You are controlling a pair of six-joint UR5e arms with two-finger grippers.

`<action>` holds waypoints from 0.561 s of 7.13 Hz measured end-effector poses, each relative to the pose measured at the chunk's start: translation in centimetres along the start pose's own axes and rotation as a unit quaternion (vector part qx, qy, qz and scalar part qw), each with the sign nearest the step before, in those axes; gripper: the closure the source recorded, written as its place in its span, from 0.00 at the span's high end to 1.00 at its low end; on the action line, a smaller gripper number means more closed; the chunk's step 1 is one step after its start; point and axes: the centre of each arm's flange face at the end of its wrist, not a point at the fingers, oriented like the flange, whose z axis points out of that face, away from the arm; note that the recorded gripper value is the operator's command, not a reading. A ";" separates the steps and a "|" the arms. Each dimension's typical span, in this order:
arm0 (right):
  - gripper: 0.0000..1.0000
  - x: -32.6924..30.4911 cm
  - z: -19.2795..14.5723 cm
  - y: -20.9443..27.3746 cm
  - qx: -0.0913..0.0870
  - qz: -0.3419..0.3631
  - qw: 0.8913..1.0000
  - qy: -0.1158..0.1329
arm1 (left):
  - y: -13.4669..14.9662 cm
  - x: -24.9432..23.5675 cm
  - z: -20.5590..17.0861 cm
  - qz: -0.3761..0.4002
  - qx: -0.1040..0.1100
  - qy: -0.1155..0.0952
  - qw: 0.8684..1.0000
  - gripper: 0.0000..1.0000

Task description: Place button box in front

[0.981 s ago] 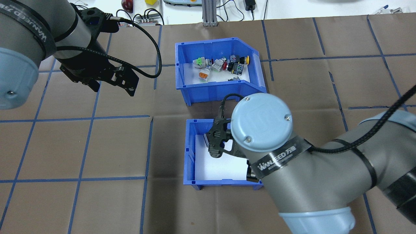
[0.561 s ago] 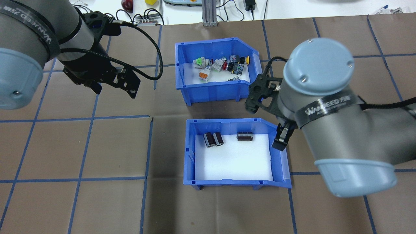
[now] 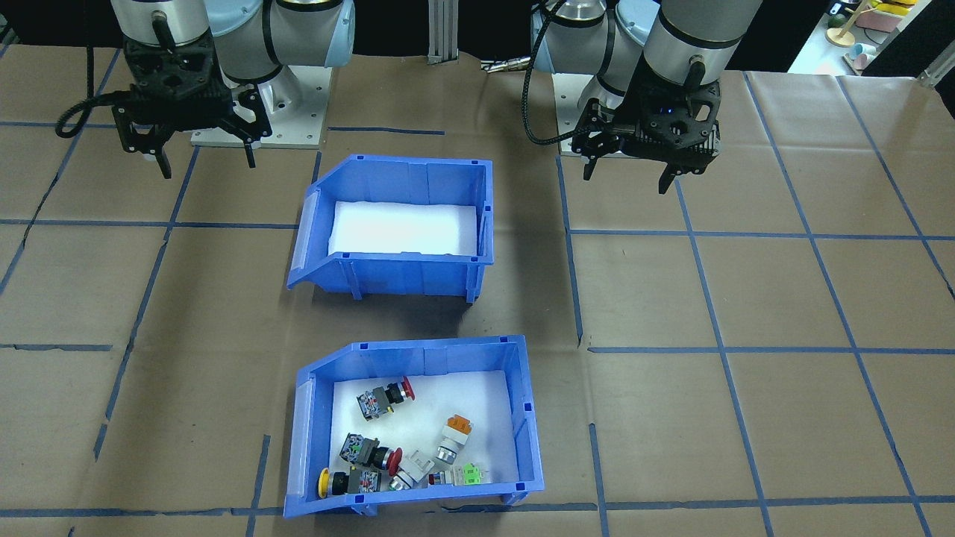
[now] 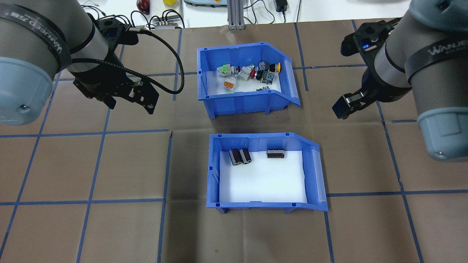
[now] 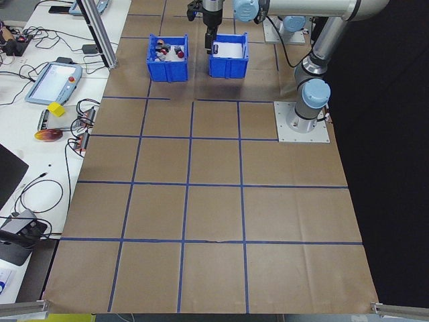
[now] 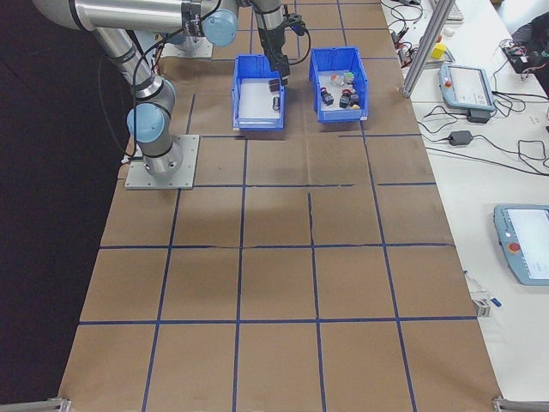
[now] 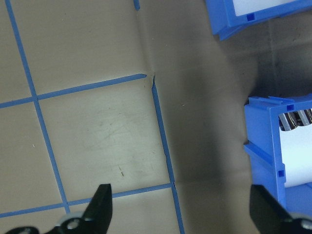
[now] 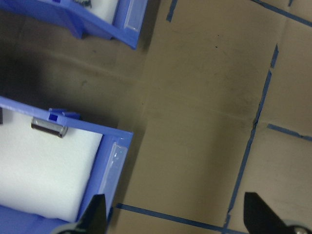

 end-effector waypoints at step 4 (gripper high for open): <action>1.00 0.9 0.1 -4.3 -0.065 0.169 0.983 -0.039 | -0.1 0.0 0.3 0.000 0.005 -0.001 1.000 0.99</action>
